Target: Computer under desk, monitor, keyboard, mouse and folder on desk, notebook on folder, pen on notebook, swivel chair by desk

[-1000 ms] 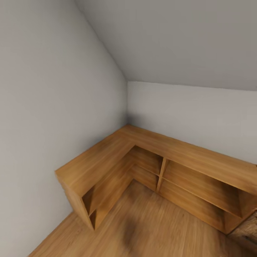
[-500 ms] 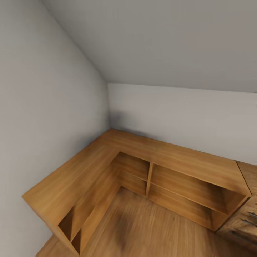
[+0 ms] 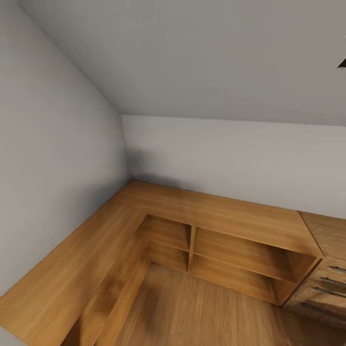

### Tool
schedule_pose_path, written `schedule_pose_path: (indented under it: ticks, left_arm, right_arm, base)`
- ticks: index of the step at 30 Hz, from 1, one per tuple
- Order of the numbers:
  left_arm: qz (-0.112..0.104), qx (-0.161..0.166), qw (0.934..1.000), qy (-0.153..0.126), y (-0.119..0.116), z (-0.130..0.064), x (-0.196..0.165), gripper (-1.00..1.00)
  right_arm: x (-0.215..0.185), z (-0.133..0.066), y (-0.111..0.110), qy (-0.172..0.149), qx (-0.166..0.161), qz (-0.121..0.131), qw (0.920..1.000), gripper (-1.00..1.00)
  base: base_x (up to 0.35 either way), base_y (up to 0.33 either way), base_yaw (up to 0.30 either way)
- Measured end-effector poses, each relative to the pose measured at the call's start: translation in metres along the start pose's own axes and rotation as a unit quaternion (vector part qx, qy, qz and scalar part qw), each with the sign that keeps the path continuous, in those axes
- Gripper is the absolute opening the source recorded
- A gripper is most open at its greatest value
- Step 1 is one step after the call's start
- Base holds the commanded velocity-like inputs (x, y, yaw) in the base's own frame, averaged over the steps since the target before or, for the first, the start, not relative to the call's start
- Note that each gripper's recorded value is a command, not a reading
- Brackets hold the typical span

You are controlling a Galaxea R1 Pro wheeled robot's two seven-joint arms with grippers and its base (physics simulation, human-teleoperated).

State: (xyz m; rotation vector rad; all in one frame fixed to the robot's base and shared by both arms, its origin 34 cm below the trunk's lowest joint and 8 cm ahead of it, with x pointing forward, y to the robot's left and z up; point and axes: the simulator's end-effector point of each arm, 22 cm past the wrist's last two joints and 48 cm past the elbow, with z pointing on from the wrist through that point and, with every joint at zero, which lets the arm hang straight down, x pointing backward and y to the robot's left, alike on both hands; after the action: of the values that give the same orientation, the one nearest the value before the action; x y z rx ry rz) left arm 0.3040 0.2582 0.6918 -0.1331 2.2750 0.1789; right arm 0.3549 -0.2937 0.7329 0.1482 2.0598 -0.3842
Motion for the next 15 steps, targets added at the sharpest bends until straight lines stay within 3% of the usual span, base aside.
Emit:
schedule_pose_path:
  ticks: [8,15]
  left_arm:
    - [0.000,0.001,1.0000,-0.001,-0.0001,0.0005,-0.0011,1.00]
    - [0.001,0.002,1.0000,0.003,-0.0007,0.0011,0.0003,1.00]
  right_arm:
    - [-0.0013,0.0004,0.0001,-0.002,0.000,0.001,1.0000,1.00]
    - [-0.0021,0.0008,0.0001,-0.003,0.000,0.001,1.0000,1.00]
  base:
    - [0.253,0.207,-0.292]
    - [0.075,0.033,-0.292]
